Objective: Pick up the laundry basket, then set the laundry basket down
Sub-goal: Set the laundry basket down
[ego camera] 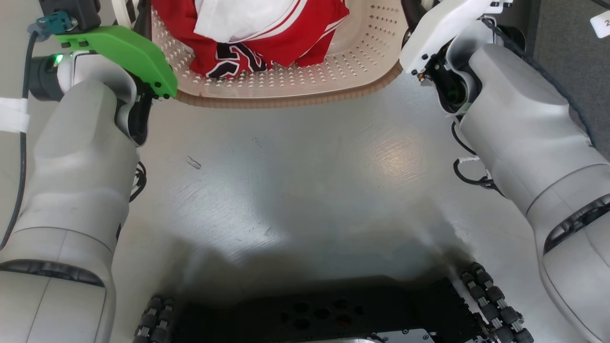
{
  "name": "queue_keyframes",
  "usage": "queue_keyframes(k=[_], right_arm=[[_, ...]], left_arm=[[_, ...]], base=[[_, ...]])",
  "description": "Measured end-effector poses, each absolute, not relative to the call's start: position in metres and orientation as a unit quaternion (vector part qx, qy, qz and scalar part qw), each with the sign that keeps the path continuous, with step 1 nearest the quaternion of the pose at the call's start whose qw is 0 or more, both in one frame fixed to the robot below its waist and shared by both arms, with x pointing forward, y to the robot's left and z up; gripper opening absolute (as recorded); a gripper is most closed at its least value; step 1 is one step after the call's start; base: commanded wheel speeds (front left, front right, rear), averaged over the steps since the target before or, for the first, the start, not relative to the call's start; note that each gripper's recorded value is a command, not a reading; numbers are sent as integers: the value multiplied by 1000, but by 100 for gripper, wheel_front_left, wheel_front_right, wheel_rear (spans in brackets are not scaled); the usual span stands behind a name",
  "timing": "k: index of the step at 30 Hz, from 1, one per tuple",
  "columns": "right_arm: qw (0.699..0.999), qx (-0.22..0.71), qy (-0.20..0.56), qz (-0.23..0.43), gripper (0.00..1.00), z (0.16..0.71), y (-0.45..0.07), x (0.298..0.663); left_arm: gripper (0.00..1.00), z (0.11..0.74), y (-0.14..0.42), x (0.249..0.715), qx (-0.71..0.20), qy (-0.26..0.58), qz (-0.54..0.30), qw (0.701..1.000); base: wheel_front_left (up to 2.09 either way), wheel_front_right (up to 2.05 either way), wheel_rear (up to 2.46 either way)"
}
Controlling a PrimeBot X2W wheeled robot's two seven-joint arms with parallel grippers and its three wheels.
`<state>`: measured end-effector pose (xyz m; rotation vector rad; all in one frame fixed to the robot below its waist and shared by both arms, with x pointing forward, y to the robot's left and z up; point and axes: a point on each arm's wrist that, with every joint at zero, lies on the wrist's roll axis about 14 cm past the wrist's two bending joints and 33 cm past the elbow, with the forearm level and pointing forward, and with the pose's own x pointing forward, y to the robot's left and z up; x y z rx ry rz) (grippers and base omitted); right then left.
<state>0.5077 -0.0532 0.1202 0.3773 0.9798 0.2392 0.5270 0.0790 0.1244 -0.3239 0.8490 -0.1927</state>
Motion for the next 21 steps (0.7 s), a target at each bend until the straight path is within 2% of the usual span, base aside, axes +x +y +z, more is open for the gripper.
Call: queue_keyframes(k=[1,2,3,4,21], right_arm=[[860,181,464,113,35,121,-53,509],[861,183,460,113,47,122,-54,512],[864,182,457,112,93,123,-55,515],[864,183,454,114,100,124,-55,517],[873,184,437,114,100,138,-56,524]], left_arm=[[9,124,79,526,-156,411,-92,894],[31,123,80,525,-154,413,-91,893],[92,122,82,525,-153,414,-90,893],[100,121,84,524,-151,415,-89,893],[100,131,88,528,-144,409,-86,897]], base=[[0,0,0],[0,0,0],[0,0,0],[0,0,0],[0,0,0]])
